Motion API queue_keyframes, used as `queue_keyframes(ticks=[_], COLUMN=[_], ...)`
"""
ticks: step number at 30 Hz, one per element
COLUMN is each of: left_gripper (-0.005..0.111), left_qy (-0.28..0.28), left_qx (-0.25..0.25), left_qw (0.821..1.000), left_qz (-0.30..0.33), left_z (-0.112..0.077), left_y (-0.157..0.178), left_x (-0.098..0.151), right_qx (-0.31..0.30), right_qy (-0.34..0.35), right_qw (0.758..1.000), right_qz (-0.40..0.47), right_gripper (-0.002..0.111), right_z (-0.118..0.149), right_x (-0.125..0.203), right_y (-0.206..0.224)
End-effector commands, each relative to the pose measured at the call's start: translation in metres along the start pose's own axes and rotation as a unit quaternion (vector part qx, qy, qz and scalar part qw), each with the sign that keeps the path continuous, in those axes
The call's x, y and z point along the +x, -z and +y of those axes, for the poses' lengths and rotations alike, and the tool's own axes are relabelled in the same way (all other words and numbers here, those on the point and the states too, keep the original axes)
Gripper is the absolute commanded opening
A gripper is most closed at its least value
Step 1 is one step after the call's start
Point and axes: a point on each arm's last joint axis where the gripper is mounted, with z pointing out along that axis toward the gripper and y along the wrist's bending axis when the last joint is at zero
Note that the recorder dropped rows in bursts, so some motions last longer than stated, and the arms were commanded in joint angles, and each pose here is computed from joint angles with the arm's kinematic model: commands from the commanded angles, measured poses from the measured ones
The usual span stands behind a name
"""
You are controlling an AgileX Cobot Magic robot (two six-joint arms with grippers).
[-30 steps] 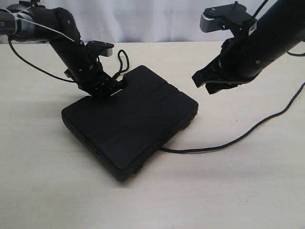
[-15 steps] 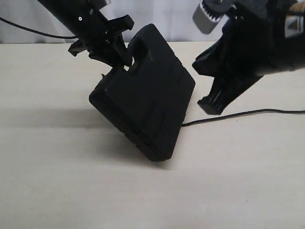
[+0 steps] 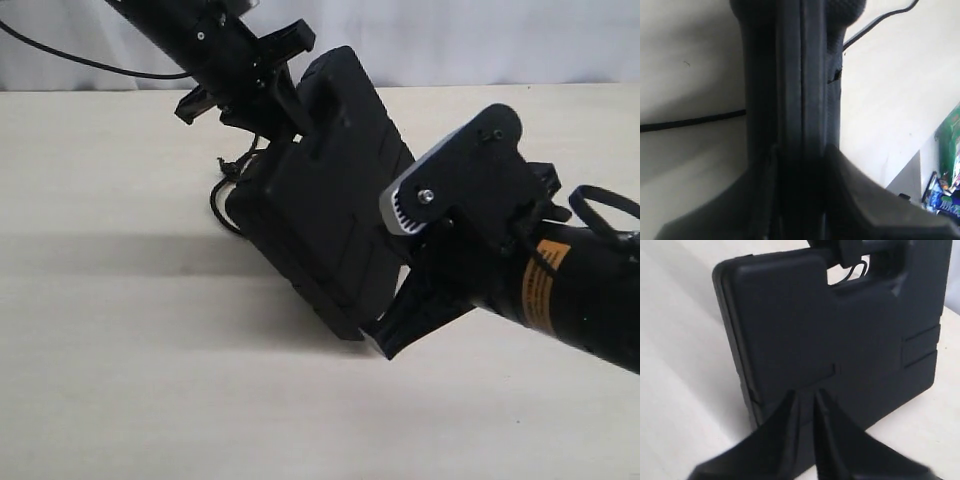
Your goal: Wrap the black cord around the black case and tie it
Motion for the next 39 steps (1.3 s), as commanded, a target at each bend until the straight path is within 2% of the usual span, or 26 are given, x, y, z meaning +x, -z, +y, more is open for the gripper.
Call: queue_keyframes(ticks=[1,6,9,15,18,21,24,27,30,32,34,36,39], left_gripper=[0.0,0.0,0.0,0.0,0.0,0.0,0.0,0.0,0.0,0.0,0.0,0.0,0.0], left_qy=[0.074,0.114,0.136,0.151,0.158,0.158,0.159,0.157,0.156,0.153,0.134,0.112,0.082], left_qx=[0.032,0.033,0.034,0.034,0.035,0.035,0.035,0.033,0.033,0.032,0.031,0.03,0.029], left_qw=[0.996,0.992,0.99,0.988,0.986,0.986,0.986,0.987,0.987,0.987,0.99,0.993,0.996], left_qz=[-0.027,-0.027,-0.028,-0.025,-0.025,-0.025,-0.025,-0.025,-0.024,-0.026,-0.032,-0.034,-0.03], left_z=[-0.012,-0.012,-0.012,-0.012,-0.012,-0.012,-0.012,-0.012,-0.012,-0.012,-0.012,-0.012,-0.012], left_y=[0.004,0.004,0.004,0.004,0.004,0.004,0.004,0.004,0.004,0.004,0.004,0.004,0.004], left_x=[-0.004,-0.004,-0.004,-0.004,-0.004,-0.004,-0.004,-0.004,-0.004,-0.004,-0.005,-0.005,-0.004], right_qx=[-0.005,-0.007,-0.007,0.002,0.029,0.065,0.064,0.098,0.14,0.143,0.137,0.134,0.135], right_qy=[-0.006,-0.012,-0.028,-0.023,-0.014,0.001,0.039,-0.002,-0.013,-0.012,-0.012,-0.019,-0.026], right_qw=[1.0,1.0,0.999,0.998,0.998,0.996,0.996,0.994,0.989,0.988,0.989,0.989,0.989], right_qz=[-0.002,0.005,0.023,0.059,0.061,0.056,0.044,0.049,0.046,0.048,0.051,0.052,0.051], right_gripper=[0.03,0.076,0.092,0.094,0.094,0.094,0.094,0.094,0.093,0.089,0.078,0.059,0.021], right_z=[0.002,0.003,0.007,0.015,0.016,0.014,0.018,0.017,0.013,0.014,0.016,0.017,0.017], right_x=[0.001,0.003,0.008,0.015,0.012,0.009,0.009,0.013,0.012,0.013,0.013,0.013,0.013], right_y=[-0.001,-0.004,-0.013,-0.041,-0.056,-0.07,-0.082,-0.093,-0.1,-0.104,-0.108,-0.109,-0.109])
